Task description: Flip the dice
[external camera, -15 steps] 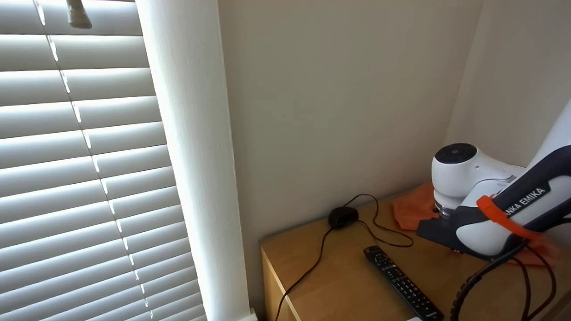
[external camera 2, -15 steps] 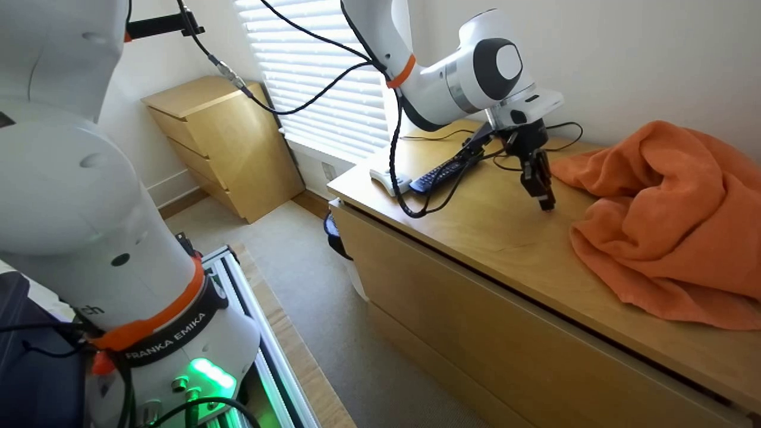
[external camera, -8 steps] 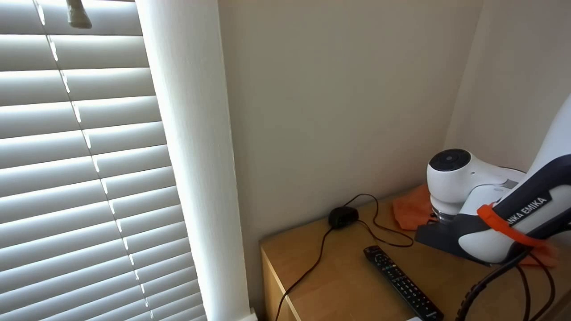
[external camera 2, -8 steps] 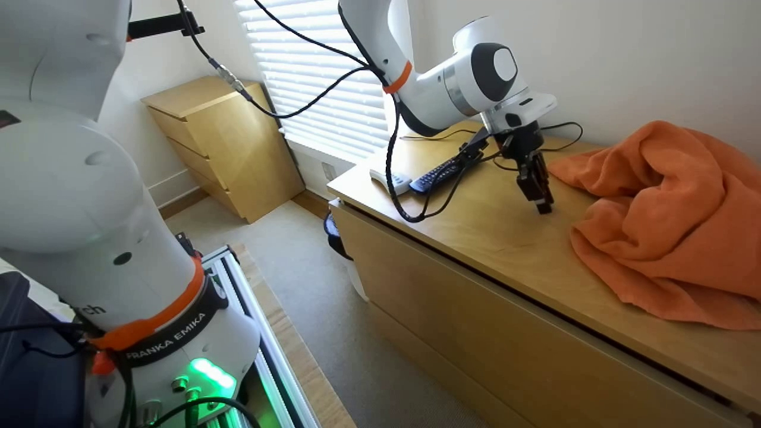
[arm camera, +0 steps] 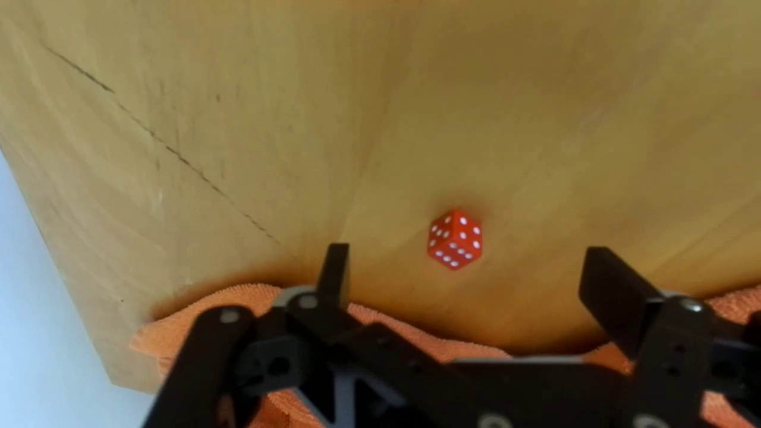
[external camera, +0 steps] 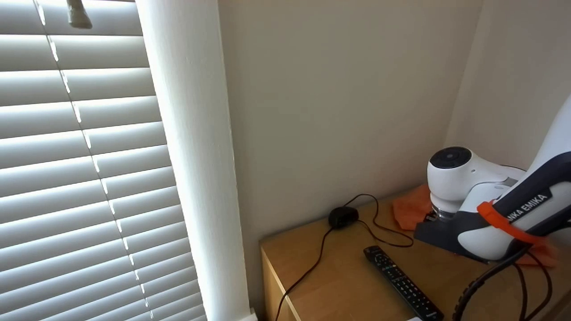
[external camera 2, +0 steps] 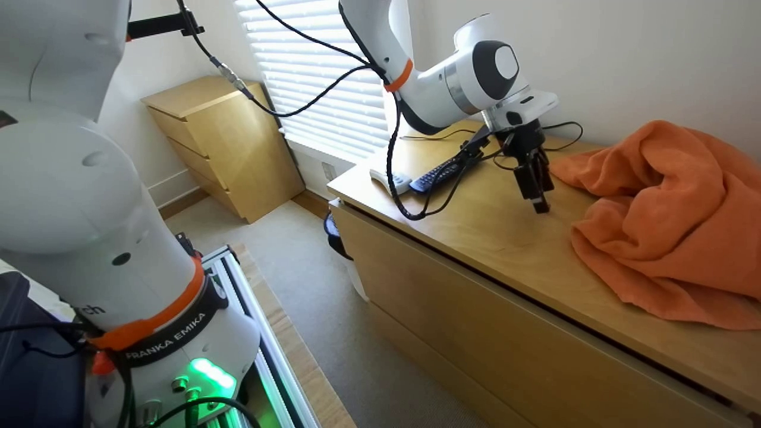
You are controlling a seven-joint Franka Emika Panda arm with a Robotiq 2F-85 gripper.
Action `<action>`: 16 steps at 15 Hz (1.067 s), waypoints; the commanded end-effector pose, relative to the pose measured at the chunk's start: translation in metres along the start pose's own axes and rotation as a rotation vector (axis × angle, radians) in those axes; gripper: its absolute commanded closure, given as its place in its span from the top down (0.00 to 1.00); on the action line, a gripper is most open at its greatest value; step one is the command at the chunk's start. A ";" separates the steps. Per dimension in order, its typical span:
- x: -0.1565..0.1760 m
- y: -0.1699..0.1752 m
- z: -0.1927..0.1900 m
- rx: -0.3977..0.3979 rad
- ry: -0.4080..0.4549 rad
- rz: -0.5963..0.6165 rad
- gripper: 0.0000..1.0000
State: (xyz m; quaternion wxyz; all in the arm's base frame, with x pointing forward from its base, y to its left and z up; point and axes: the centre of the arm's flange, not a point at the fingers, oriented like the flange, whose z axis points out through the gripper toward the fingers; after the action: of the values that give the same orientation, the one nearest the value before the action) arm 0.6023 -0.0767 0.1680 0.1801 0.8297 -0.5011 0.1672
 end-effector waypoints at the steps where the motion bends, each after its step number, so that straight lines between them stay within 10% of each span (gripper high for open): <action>1: 0.018 0.009 -0.018 0.007 -0.084 0.038 1.00; 16: 0.100 0.060 -0.068 0.017 -0.442 0.254 1.00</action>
State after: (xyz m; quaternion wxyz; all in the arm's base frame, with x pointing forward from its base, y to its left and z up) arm 0.5939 -0.1366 0.2720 0.0621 0.7873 -0.6127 0.0281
